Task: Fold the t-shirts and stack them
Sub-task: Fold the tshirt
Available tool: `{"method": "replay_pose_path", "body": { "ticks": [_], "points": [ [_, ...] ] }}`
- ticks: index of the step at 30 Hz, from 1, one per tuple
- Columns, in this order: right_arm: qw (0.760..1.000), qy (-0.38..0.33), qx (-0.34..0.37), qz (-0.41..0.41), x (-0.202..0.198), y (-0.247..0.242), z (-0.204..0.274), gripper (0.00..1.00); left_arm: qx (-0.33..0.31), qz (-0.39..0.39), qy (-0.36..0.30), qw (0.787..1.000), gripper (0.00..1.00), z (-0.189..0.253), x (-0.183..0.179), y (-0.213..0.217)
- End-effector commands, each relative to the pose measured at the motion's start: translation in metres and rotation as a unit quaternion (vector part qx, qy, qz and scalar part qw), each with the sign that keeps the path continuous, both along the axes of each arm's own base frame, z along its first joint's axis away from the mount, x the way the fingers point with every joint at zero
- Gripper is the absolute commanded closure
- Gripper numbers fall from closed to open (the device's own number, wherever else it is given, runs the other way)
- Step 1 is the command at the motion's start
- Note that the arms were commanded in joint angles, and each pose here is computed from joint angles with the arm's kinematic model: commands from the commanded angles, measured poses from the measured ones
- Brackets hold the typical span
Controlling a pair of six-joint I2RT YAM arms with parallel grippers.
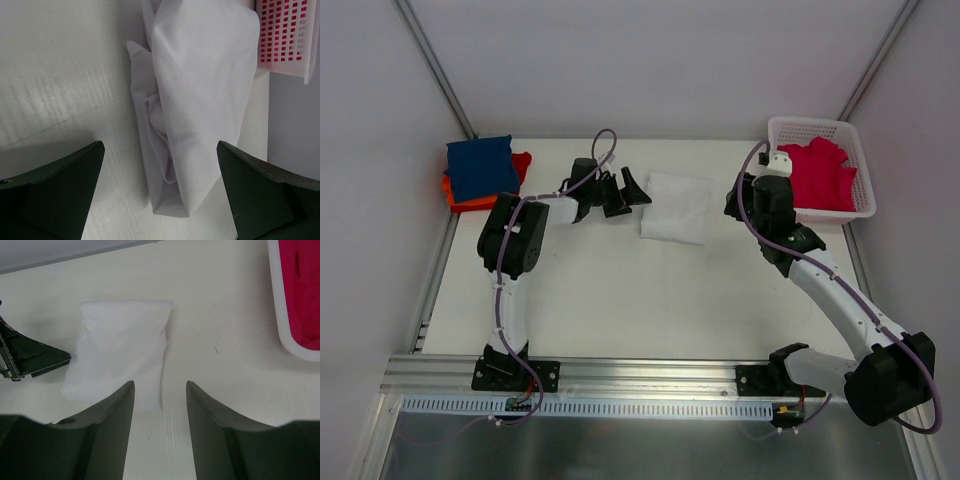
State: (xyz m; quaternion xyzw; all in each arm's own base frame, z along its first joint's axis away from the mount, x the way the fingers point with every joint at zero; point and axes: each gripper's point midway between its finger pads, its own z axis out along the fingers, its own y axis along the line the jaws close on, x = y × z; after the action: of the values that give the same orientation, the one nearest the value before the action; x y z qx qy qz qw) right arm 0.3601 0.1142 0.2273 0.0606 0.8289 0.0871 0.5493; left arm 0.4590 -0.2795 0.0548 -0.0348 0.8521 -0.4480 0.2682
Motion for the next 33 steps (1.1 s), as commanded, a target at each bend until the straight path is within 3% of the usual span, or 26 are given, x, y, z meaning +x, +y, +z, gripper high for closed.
{"method": "replay_pose_path", "body": {
  "ticks": [1, 13, 16, 18, 20, 21, 23, 33],
  "points": [
    [1.000, -0.007, 0.015, 0.005, -0.005, 0.003, 0.006, 0.51, -0.010, -0.034, 0.030, 0.999, 0.01, -0.014, -0.018, -0.023],
    [1.000, -0.011, 0.011, 0.001, -0.007, 0.000, 0.008, 0.51, -0.028, -0.063, 0.054, 0.996, 0.01, -0.036, -0.036, -0.058],
    [1.000, -0.013, 0.012, 0.001, -0.007, 0.000, 0.009, 0.51, -0.032, -0.067, 0.059, 0.995, 0.30, -0.038, -0.039, -0.060],
    [1.000, -0.012, 0.011, -0.001, -0.007, -0.001, 0.009, 0.51, -0.034, -0.067, 0.063, 0.995, 0.61, -0.041, -0.040, -0.059],
    [1.000, -0.012, 0.012, -0.002, -0.007, -0.002, 0.009, 0.51, -0.034, -0.068, 0.064, 0.995, 0.72, -0.042, -0.040, -0.059],
    [1.000, -0.012, 0.012, -0.002, -0.007, -0.002, 0.009, 0.51, -0.034, -0.068, 0.066, 0.995, 0.86, -0.043, -0.040, -0.060],
    [1.000, -0.012, 0.013, -0.003, -0.008, -0.002, 0.008, 0.51, -0.035, -0.068, 0.068, 0.995, 0.98, -0.045, -0.040, -0.060],
    [1.000, -0.008, 0.012, -0.001, -0.011, -0.002, 0.003, 0.51, -0.023, -0.067, 0.042, 0.997, 1.00, -0.024, -0.026, -0.055]
  ]
}}
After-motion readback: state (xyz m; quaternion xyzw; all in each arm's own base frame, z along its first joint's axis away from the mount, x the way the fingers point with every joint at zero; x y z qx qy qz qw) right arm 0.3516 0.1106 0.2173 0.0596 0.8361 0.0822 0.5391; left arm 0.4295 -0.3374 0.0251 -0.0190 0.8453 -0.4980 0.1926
